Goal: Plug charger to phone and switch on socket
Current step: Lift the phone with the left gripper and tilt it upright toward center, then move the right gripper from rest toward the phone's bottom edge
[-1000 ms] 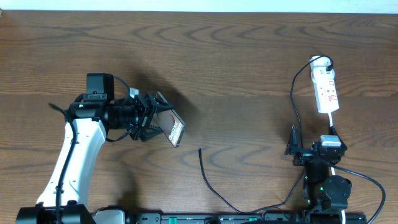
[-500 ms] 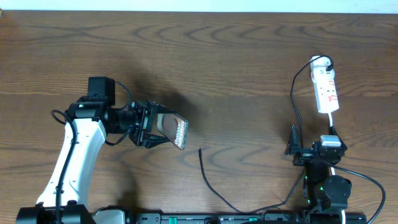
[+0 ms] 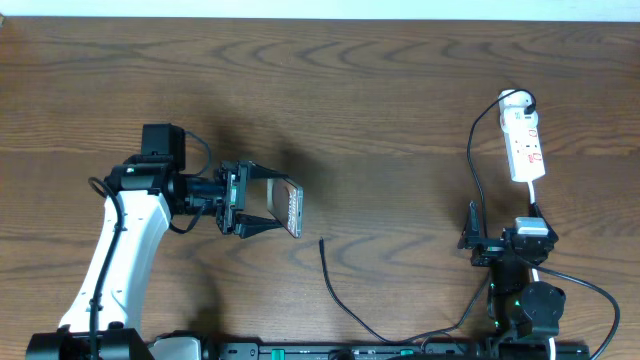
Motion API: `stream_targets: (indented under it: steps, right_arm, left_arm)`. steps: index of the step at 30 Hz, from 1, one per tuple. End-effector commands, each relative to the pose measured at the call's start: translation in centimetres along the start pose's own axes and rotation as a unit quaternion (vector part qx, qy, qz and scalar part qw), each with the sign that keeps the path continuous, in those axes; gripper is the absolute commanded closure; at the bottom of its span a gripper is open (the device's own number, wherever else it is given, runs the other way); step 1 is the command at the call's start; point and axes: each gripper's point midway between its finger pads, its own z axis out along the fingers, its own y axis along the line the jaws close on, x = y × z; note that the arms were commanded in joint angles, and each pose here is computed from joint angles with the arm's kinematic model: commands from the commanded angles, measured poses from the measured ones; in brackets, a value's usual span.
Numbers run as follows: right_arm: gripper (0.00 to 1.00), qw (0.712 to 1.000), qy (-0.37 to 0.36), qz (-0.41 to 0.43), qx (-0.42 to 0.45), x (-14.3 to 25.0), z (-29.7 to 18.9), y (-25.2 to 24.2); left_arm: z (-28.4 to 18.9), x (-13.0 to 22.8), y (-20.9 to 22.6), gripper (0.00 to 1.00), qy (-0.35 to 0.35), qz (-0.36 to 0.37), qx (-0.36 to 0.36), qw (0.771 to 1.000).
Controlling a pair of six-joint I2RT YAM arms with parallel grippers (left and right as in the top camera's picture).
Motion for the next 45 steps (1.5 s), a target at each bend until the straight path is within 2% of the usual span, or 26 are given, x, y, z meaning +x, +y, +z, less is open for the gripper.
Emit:
stream_targets:
  steps: [1,20,28,32,35,39,45]
  right_arm:
    - [0.01,1.0,-0.001,0.004,-0.001,0.0,0.0,0.1]
    - [0.01,1.0,-0.003,0.005,0.014,-0.1,0.0,-0.5]
    - [0.01,1.0,-0.002,0.005,-0.016,0.0,0.0,0.6]
    - [0.01,0.996,-0.002,0.08,-0.033,-0.1,-0.1,1.2]
    - [0.01,0.982,0.002,0.146,-0.115,-0.6,-0.5,3.9]
    - [0.01,0.945,0.029,0.25,-0.207,-1.0,-1.5,7.0]
    - [0.01,0.889,0.022,0.304,-0.342,-4.4,-4.0,10.7]
  left_arm:
    - [-0.2,2.0,-0.9,0.93,0.045,-0.012,0.022,0.999]
    - [-0.4,2.8,-1.2,0.92,0.068,-0.023,0.031,0.997]
    - [-0.4,2.8,-1.2,0.93,0.067,-0.023,0.031,0.997]
    - [-0.3,2.5,-1.1,0.93,0.06,-0.022,0.028,0.998]
    - [-0.2,1.3,-0.5,0.93,0.023,-0.023,0.013,0.999]
    - [-0.2,-1.0,0.4,0.92,-0.043,-0.023,-0.014,0.999]
    - [-0.5,-2.8,1.2,0.92,-0.096,-0.023,-0.036,0.995]
